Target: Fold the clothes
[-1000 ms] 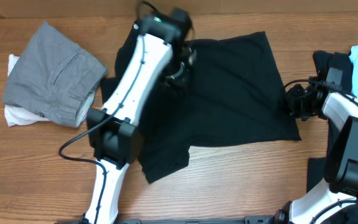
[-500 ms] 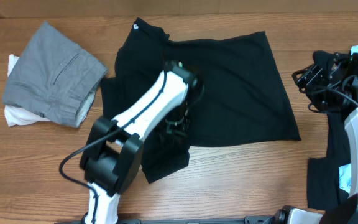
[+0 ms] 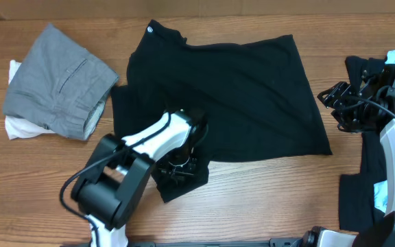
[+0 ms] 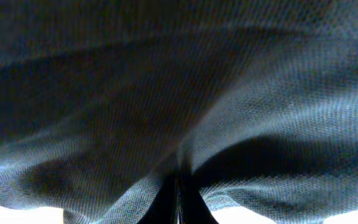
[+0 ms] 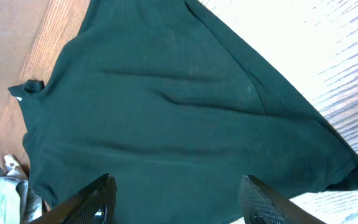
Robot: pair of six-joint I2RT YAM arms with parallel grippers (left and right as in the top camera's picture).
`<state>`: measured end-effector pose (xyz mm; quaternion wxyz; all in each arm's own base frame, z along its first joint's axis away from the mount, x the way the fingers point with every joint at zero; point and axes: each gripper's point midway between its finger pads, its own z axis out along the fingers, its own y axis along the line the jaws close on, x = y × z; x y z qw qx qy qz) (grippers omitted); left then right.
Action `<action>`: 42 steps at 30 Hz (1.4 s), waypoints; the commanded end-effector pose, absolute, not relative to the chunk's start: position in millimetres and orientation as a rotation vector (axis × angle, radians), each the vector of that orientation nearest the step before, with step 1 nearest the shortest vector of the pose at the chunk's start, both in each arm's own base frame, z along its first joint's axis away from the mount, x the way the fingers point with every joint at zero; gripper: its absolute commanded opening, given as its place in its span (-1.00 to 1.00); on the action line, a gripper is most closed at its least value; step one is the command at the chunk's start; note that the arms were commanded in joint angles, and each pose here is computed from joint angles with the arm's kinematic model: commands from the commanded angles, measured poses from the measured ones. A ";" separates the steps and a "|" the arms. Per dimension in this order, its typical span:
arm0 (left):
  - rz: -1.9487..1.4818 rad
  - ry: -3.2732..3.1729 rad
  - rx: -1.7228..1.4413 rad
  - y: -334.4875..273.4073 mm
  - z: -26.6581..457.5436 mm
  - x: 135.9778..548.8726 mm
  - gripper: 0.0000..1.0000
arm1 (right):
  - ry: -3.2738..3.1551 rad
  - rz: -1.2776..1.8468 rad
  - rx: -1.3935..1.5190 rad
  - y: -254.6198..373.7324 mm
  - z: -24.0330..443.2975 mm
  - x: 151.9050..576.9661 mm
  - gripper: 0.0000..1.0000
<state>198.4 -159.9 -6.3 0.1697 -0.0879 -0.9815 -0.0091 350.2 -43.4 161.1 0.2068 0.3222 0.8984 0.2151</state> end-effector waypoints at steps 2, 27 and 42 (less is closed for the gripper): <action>-0.186 -2.693 0.034 -123.3 -37.5 157.8 -0.92 | 2.501 0.602 0.879 -43.2 162.5 351.5 0.34; 0.145 -2.620 0.709 -45.0 -10.4 169.5 -0.92 | 2.806 0.469 1.132 -49.9 74.2 312.5 0.48; 0.231 -2.721 0.657 -43.7 -5.8 187.3 -0.60 | 3.163 0.505 1.173 -19.9 50.1 222.2 0.42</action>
